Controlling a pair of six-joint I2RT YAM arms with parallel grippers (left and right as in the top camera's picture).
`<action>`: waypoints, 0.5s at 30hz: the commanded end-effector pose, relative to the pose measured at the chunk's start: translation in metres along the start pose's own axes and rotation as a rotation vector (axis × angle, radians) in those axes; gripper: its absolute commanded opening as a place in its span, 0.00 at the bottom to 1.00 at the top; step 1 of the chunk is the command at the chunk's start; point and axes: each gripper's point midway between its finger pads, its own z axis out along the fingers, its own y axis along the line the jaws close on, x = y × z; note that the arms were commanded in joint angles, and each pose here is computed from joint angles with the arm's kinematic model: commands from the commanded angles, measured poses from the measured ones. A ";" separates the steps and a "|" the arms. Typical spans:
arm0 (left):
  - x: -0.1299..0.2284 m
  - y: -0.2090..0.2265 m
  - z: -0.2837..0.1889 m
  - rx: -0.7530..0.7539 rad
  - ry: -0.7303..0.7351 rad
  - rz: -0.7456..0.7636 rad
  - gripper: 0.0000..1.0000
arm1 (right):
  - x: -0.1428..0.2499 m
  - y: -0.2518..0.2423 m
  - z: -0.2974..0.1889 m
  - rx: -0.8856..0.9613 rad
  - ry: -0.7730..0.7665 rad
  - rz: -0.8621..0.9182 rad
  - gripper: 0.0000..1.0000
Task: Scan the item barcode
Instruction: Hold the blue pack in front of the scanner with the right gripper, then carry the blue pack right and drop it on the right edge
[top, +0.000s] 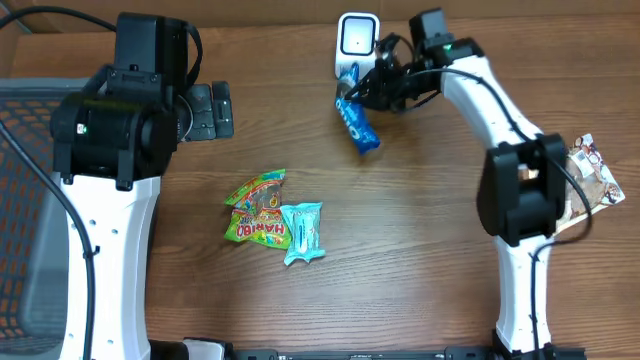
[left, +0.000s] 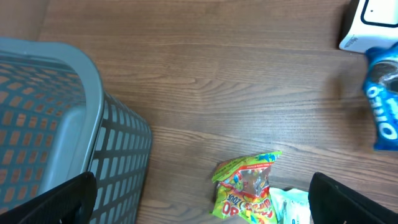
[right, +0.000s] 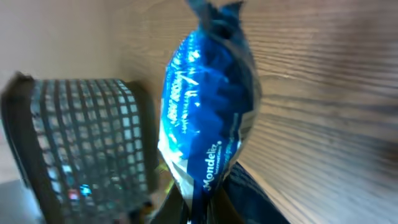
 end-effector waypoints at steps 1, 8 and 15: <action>-0.003 0.003 -0.001 -0.014 -0.009 0.017 1.00 | 0.000 0.087 -0.080 0.036 -0.168 -0.338 0.04; -0.003 0.003 -0.001 -0.014 -0.009 0.017 1.00 | 0.008 0.045 -0.180 0.621 -0.392 -0.235 0.04; -0.003 0.003 -0.001 -0.014 -0.009 0.017 1.00 | 0.033 -0.037 -0.227 0.942 -0.392 0.077 0.04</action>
